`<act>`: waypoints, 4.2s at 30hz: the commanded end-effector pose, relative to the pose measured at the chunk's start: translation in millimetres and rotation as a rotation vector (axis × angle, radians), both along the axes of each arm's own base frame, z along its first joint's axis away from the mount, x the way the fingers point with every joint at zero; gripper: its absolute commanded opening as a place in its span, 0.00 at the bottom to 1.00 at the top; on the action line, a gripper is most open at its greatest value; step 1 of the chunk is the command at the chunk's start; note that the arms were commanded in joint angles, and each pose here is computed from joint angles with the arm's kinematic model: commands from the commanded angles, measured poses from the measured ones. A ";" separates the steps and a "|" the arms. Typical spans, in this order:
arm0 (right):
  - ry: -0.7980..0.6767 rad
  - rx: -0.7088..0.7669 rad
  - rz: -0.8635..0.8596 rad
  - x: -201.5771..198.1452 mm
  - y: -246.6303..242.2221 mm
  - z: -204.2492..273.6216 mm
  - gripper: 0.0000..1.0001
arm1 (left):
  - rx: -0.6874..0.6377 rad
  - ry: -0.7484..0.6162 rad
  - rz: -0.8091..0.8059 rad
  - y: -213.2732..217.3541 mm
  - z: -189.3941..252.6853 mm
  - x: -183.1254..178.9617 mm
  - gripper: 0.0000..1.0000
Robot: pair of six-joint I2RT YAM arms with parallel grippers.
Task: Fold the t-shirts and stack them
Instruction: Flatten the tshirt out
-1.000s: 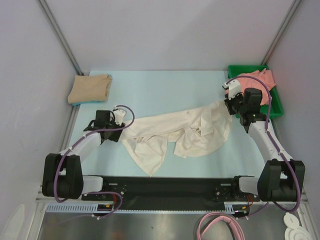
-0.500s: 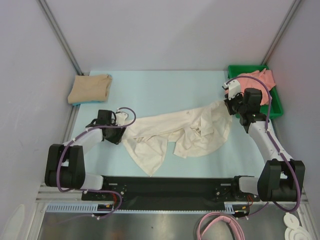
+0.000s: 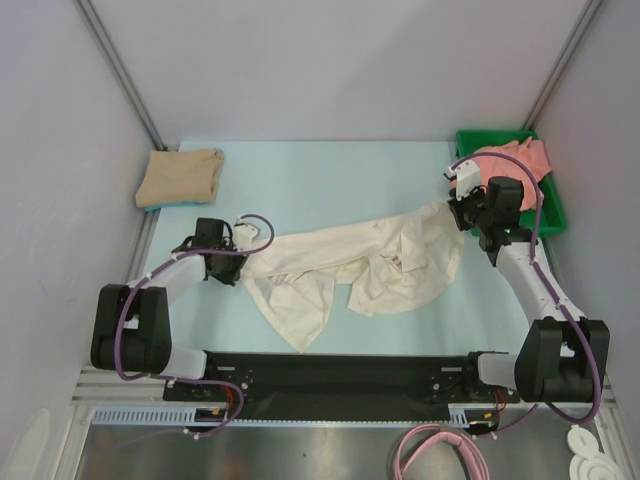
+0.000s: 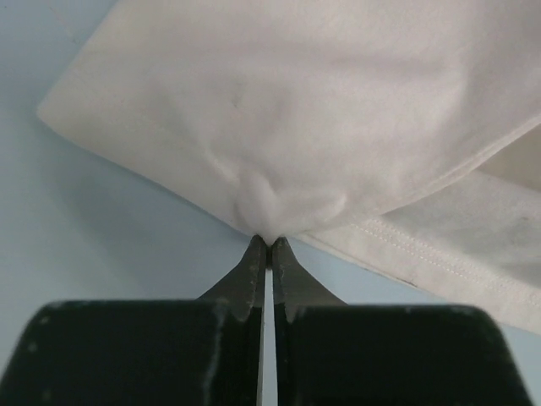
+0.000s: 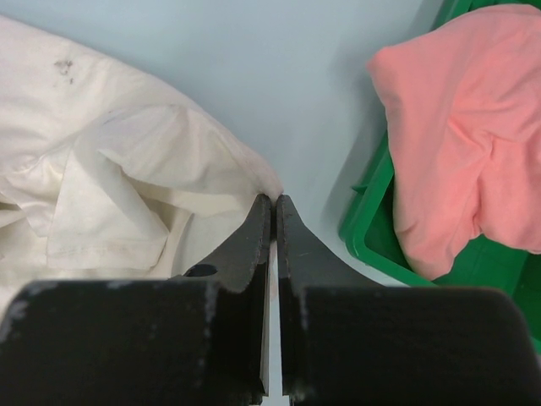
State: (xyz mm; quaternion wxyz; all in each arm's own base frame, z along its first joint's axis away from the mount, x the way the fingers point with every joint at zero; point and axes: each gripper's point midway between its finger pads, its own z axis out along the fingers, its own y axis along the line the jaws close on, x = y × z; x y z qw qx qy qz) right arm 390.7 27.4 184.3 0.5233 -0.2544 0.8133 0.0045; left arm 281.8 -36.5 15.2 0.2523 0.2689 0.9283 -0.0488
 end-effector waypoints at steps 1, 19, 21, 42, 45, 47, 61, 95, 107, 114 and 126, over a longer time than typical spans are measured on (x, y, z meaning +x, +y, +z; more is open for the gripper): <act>-0.024 -0.004 0.014 4.4 3.0 4.0 0.00 | -0.017 -0.066 -0.034 -2.7 16.2 10.4 0.00; -0.020 -0.161 0.018 13.7 -18.3 -22.0 0.45 | 0.161 -0.272 0.129 42.2 48.4 2.9 0.00; -0.090 -0.179 0.145 -10.6 -4.0 -10.1 0.47 | 0.151 -0.276 0.135 40.9 49.0 4.0 0.00; 0.252 -0.064 0.585 -71.1 77.1 -93.7 0.50 | 0.104 -0.315 0.096 30.7 54.1 9.8 0.01; 0.235 -0.101 0.631 -74.1 93.5 -90.9 0.52 | 0.106 -0.312 0.096 30.5 53.3 9.7 0.00; 0.238 -0.108 0.645 -76.2 101.5 -92.9 0.52 | 0.107 -0.312 0.097 30.8 53.1 9.3 0.00; 0.180 -0.226 0.587 -48.4 126.4 -112.8 0.56 | 0.106 -0.321 0.099 31.0 55.0 9.8 0.00; -0.364 -0.216 0.232 -66.2 49.4 158.7 0.00 | 0.112 -0.735 0.062 32.2 198.0 -5.8 0.00; -0.673 -0.042 -0.085 -80.4 6.1 305.5 0.00 | 0.031 -0.990 0.047 20.5 358.3 -8.9 0.01; -0.780 0.110 -0.135 -109.6 -3.0 379.6 0.00 | -0.013 -1.118 0.051 17.6 433.4 -34.7 0.00; -1.067 0.170 -0.093 -256.4 -10.1 471.1 0.00 | -0.069 -1.397 0.015 14.6 524.7 -148.9 0.00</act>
